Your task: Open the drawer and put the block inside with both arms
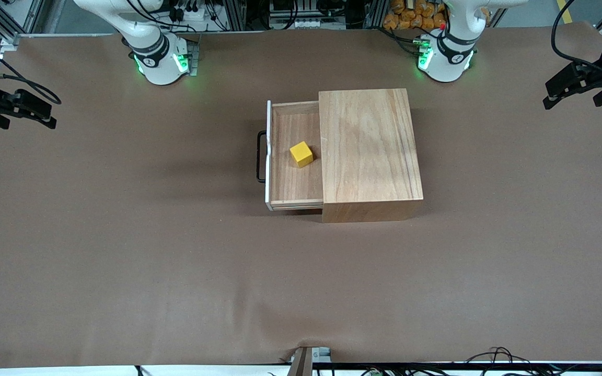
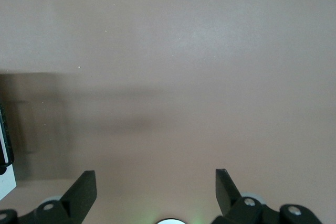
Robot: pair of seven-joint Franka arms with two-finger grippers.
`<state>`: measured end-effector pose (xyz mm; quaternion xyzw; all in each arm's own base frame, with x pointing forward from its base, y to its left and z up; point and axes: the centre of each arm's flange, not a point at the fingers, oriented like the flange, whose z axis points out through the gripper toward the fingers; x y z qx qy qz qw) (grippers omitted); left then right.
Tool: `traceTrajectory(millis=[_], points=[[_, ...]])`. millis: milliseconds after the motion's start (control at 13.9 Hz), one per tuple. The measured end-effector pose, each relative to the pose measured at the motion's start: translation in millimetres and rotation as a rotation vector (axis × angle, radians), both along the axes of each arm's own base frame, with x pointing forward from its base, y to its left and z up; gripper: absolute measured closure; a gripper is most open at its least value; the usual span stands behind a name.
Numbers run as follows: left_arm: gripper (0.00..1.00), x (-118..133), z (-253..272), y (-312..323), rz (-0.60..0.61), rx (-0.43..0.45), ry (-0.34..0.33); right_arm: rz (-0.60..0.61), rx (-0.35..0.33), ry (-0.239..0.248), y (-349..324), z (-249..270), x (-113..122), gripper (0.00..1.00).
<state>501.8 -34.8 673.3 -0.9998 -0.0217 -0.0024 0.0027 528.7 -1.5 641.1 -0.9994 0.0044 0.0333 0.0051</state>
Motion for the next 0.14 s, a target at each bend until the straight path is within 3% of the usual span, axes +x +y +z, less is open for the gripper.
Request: traceTrajectory(millis=[143], points=[[0.0, 0.0, 0.0, -0.1, 0.0, 0.0, 0.0, 0.0, 0.0, 0.001, 0.0, -0.5, 0.2, 0.0]])
